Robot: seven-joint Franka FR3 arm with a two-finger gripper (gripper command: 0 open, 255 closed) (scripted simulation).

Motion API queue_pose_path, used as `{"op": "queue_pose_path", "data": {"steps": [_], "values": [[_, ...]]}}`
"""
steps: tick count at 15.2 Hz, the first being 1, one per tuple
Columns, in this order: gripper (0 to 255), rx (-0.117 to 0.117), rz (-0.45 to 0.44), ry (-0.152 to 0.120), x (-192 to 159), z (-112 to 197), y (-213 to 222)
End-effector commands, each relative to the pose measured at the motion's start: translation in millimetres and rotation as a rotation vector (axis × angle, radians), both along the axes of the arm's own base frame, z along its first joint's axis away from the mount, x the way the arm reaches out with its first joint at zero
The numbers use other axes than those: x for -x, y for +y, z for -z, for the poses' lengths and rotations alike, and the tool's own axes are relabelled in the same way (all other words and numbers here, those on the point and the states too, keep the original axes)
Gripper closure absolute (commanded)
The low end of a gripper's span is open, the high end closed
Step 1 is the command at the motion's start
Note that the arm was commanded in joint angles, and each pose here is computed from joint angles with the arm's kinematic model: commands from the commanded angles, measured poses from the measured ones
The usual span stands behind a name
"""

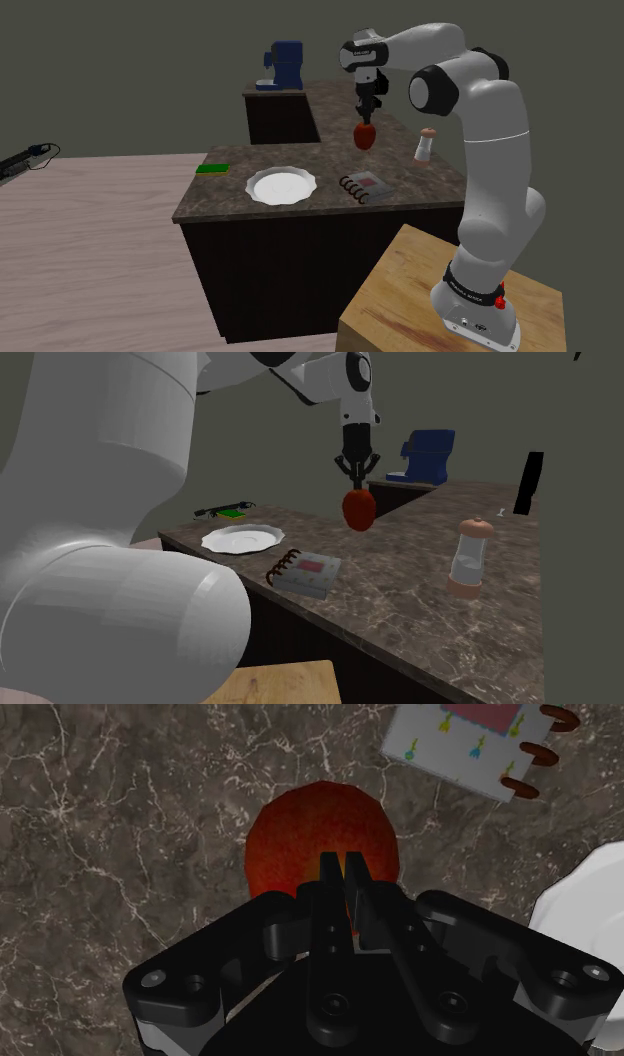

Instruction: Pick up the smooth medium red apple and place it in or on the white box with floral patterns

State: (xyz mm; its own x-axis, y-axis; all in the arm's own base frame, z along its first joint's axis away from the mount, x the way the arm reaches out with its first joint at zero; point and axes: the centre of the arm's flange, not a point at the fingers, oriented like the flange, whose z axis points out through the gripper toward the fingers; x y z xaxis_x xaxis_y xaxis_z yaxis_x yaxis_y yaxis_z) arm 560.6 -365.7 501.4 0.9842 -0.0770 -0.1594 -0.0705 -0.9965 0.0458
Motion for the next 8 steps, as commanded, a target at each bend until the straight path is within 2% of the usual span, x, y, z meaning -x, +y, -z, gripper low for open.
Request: {"op": "queue_pose_path", "data": {"steps": [1,5,8], "values": [[255,0.000,0.000,0.000,0,-11,1],[255,0.000,0.000,0.000,0,-26,1],[255,0.000,0.000,0.000,20,-41,32]]}}
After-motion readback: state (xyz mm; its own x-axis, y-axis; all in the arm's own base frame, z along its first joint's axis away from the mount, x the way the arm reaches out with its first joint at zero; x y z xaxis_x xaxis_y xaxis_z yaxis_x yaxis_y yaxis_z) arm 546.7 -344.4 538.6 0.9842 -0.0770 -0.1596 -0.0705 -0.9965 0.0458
